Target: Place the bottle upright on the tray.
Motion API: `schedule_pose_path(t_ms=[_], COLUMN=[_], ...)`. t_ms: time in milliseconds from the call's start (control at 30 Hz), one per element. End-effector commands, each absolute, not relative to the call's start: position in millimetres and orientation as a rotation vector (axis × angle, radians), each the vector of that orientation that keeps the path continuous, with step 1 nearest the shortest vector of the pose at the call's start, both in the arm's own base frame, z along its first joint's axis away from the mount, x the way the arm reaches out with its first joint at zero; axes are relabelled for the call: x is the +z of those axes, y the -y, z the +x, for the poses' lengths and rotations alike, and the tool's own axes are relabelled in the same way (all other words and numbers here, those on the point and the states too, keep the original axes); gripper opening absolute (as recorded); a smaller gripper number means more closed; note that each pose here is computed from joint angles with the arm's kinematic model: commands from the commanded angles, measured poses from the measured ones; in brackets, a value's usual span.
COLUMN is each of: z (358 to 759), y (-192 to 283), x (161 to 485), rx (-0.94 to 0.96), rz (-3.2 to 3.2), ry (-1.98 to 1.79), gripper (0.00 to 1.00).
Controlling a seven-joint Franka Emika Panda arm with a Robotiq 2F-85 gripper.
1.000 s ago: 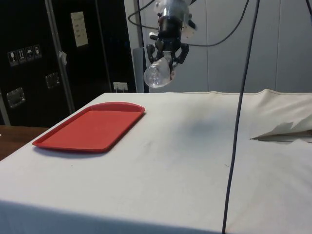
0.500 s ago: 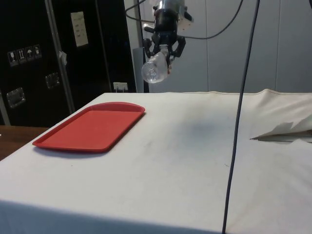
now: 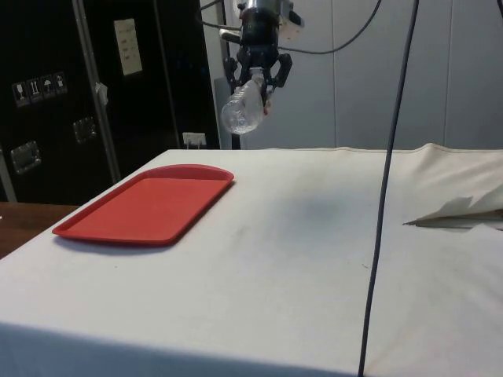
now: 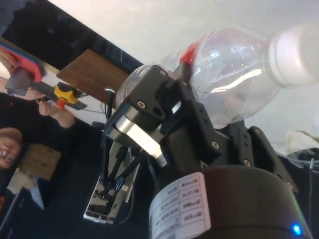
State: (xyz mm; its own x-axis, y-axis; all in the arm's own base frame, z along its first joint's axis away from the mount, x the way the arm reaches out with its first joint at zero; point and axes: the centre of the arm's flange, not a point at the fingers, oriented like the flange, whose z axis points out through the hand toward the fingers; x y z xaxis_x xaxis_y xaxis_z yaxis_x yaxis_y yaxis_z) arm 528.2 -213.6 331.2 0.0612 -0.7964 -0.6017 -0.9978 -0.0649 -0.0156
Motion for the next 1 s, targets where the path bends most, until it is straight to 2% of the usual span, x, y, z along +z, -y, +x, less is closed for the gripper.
schedule_pose_path(t_ms=[0, 167, 967], z=[531, 534, 596], y=[212, 210, 191], x=[334, 334, 376], rx=[0.605, 0.601, 0.497], rz=[-1.925, -1.936, -1.970], ry=[-1.805, -1.808, -1.881], gripper=[0.34, 0.34, 0.34])
